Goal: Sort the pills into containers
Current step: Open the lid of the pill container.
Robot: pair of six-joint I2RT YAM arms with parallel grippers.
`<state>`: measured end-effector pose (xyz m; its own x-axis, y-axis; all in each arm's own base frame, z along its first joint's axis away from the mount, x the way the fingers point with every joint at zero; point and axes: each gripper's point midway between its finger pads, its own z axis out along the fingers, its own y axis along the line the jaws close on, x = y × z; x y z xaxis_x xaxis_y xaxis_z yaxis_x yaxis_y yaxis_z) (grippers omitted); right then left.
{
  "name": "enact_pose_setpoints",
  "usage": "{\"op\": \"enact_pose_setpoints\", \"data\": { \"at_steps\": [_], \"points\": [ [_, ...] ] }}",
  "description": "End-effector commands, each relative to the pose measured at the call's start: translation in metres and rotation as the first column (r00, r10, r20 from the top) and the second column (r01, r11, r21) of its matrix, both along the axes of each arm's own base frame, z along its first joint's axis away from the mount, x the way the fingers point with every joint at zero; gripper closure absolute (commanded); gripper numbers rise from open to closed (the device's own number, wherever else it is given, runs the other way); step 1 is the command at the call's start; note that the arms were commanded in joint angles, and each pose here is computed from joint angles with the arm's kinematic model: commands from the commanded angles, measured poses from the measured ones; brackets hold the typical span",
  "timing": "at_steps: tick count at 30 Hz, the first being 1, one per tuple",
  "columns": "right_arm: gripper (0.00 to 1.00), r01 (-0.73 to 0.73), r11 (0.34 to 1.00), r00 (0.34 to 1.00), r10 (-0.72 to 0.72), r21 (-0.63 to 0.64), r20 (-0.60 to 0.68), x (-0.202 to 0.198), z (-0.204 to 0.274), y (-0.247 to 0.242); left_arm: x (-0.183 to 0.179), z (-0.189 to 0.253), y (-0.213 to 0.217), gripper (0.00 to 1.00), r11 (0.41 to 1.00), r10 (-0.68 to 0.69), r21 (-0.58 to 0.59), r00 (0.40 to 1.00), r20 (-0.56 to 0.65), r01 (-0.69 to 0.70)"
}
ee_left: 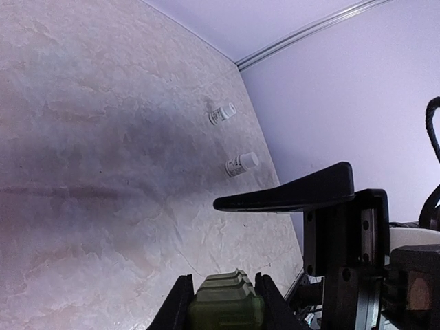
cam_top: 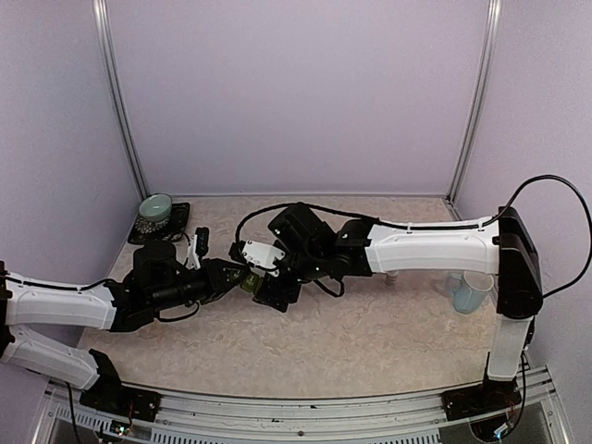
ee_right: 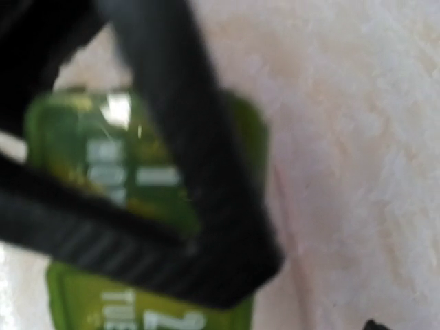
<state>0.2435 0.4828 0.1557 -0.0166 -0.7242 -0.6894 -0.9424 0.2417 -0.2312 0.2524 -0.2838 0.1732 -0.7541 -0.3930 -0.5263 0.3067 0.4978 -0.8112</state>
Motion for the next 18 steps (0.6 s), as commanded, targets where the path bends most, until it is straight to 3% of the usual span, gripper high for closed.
{"op": "enact_pose_setpoints", "data": {
  "at_steps": [1,18],
  "points": [
    [0.11,-0.003,0.999,1.0,0.002,0.037,0.03,0.004,0.013,0.013,0.002,0.018,-0.008,0.85,0.999,-0.018,-0.038,0.999,0.038,0.019],
    [0.16,0.01,1.0,0.998,-0.008,-0.021,0.057,0.008,-0.003,0.004,0.002,0.021,-0.005,0.85,0.999,-0.01,-0.033,0.999,0.045,0.012]
  ]
}}
